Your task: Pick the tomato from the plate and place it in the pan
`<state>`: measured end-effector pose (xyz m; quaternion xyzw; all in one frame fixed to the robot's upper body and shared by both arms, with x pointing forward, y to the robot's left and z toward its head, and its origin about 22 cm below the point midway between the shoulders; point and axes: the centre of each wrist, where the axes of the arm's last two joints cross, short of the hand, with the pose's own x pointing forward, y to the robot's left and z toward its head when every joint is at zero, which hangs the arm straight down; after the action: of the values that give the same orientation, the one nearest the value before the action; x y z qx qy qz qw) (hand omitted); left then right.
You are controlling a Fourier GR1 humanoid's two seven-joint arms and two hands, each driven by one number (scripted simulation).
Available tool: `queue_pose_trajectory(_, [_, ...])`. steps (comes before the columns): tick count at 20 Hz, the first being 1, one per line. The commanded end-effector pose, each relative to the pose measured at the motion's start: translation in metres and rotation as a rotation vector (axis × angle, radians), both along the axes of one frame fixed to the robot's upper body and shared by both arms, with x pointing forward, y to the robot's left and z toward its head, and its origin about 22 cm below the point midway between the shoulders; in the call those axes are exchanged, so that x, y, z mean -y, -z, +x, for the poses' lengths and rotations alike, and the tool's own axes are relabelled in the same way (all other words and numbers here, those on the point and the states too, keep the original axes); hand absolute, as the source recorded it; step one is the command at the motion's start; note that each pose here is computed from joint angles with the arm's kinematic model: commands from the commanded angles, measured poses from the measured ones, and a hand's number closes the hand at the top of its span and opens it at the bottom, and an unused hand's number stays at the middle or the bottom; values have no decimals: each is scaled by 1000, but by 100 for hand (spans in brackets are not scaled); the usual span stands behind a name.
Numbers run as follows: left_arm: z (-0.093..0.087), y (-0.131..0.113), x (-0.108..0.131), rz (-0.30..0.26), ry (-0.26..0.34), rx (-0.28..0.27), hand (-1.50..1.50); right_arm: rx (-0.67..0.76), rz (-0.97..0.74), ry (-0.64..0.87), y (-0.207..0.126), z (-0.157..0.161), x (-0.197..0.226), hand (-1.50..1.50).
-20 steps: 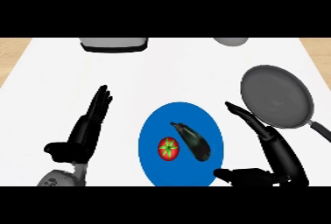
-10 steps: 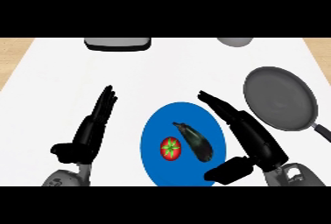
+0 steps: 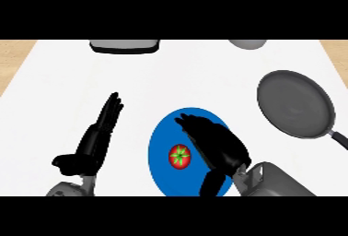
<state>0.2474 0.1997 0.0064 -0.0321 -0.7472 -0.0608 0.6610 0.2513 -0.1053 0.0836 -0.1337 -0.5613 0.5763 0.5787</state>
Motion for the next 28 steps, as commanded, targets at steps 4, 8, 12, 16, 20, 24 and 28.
queue_pose_trajectory(4, [1,-21,4,-7,0,-5,0,-66,-124,-9,21,-11,-22,-150])
queue_pose_trajectory(8, [12,2,-9,7,-21,10,0,-62,-105,5,24,13,-31,-150])
queue_pose_trajectory(12, [-1,13,-10,-10,-8,1,0,-80,-109,23,21,1,-42,-150])
queue_pose_trajectory(16, [-1,1,-11,-6,2,-6,0,-54,-65,53,34,10,-52,-150])
queue_pose_trajectory(20, [-8,7,2,6,-7,-7,0,-62,-58,53,64,15,-31,-150])
queue_pose_trajectory(24, [-7,0,-9,0,-11,1,0,-81,-79,48,59,27,-49,-150])
queue_pose_trajectory(28, [-25,-14,0,-3,-13,-17,0,-107,-121,74,65,18,-38,-150])
